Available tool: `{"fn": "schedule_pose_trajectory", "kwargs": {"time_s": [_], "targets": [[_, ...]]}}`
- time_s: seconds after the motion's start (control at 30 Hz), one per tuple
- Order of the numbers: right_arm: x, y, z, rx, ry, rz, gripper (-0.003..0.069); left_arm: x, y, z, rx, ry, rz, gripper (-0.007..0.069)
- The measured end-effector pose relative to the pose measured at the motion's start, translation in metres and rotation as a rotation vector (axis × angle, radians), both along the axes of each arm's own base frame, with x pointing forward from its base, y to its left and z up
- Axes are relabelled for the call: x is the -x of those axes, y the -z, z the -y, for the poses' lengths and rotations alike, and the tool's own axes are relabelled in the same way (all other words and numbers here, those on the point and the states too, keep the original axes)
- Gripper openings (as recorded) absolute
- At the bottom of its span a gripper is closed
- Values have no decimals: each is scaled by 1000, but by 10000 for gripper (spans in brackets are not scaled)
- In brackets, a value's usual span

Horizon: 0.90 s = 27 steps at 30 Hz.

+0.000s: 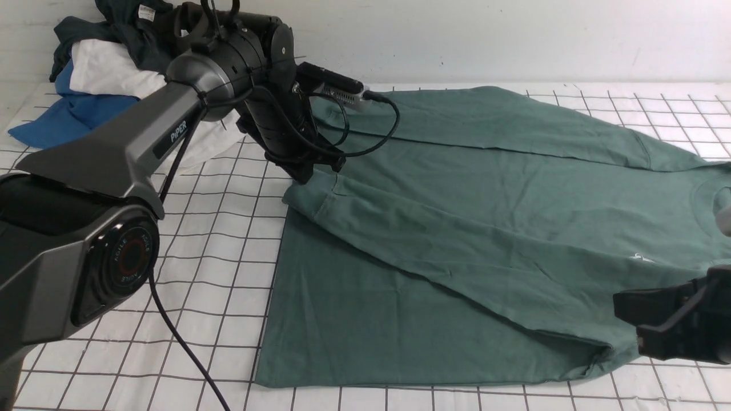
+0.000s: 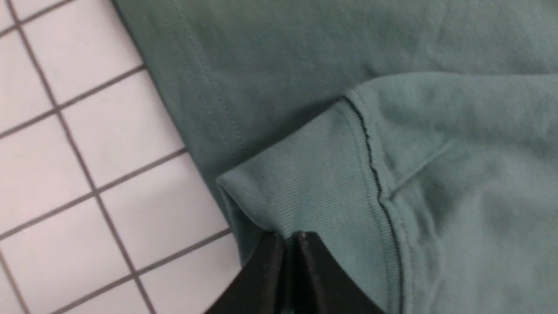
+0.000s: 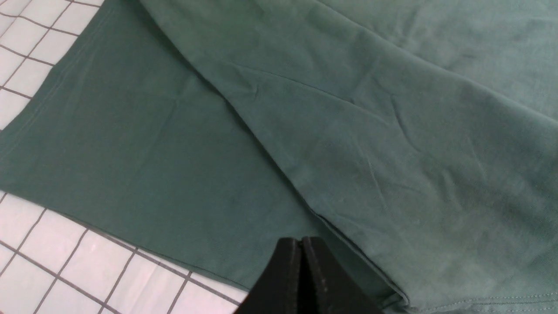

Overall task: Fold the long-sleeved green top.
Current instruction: Use the left arm to clamp the cuff farthest from it

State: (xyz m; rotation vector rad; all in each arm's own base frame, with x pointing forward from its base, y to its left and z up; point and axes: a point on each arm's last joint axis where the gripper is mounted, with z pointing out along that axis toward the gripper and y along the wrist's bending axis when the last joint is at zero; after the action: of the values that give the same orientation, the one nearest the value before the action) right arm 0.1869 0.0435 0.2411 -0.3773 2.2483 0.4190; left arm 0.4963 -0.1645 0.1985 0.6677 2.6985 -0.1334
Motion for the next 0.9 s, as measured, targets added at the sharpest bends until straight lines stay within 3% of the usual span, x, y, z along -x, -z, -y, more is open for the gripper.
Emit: {"fn": "schedule_pose_trajectory", "kwargs": {"time_s": [0.1,0.13,0.2,0.27,0.37,0.57,0.7,0.9], "targets": [[0,0,0,0,0,0,-6,-4,3,1,8,3,30,123],[0,1,0,0,0,-3,-6,-7,0,2,22,-10,69,192],[-1,2,0,1,-1,-9,-6,-10,-2,3,40,-29,103,242],[-4,8,-3,1,-18,-42,-6,-16,-9,4,89,-84,173,340],[-7,17,-16,-1,-77,-91,-6,-24,-17,3,130,-124,239,406],[-28,24,-67,-2,-210,-132,-6,-24,-20,-3,156,-149,194,427],[-58,23,-131,18,-320,-93,-6,-13,-33,-13,79,-76,69,427],[-85,42,-209,67,-488,-78,-6,-10,-59,-28,68,-54,99,427]]}}
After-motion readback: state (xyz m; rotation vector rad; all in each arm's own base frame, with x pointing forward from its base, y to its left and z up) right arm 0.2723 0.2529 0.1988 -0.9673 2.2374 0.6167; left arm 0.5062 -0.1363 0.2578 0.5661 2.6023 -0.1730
